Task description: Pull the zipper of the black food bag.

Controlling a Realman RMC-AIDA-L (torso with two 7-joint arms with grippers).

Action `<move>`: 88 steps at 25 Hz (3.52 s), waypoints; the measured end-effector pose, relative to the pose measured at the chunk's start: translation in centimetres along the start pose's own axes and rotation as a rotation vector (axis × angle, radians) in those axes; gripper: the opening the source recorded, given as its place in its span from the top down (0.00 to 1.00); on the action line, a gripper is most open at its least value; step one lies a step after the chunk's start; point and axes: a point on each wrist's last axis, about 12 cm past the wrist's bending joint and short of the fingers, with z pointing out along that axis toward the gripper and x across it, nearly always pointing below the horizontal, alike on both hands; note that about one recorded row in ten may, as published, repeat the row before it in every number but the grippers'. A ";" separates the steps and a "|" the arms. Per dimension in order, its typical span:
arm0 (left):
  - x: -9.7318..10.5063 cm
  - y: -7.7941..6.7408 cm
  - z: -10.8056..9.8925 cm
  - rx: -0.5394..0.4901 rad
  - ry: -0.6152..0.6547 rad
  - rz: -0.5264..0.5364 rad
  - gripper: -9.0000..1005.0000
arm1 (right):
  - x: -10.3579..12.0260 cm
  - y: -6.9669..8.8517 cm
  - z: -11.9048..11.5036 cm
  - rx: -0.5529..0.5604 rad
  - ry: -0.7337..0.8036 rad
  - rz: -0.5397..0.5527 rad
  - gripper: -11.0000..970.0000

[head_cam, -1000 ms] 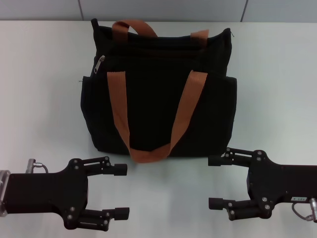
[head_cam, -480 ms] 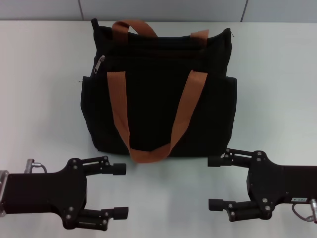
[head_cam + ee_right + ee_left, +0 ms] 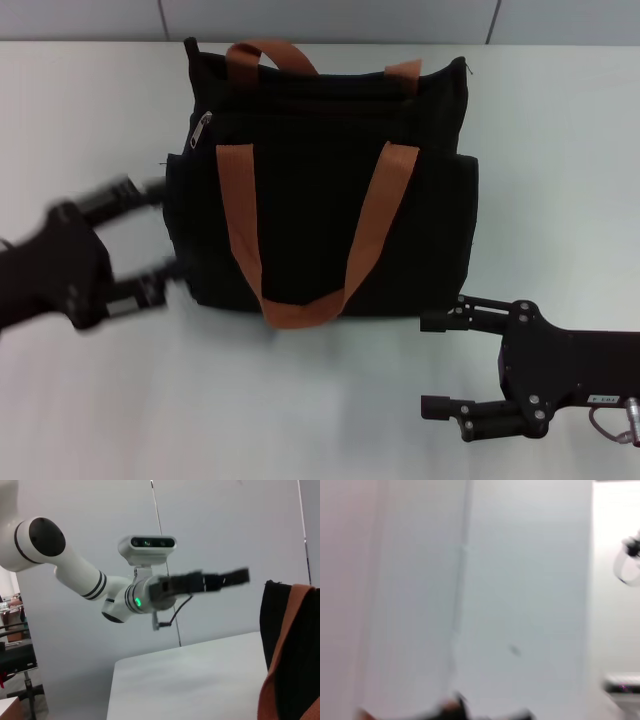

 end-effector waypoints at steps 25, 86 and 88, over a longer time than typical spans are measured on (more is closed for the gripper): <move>-1.9 8.7 2.9 -0.185 0.379 0.156 0.21 | 0.2 0.1 -0.3 0.011 0.003 0.011 0.15; -0.7 5.9 2.9 -0.332 0.092 0.456 0.96 | -18.1 -12.1 10.8 -0.018 0.142 0.662 0.15; -0.7 5.9 3.0 -0.331 0.091 0.457 0.95 | -18.3 -12.2 11.7 -0.006 0.171 0.659 0.15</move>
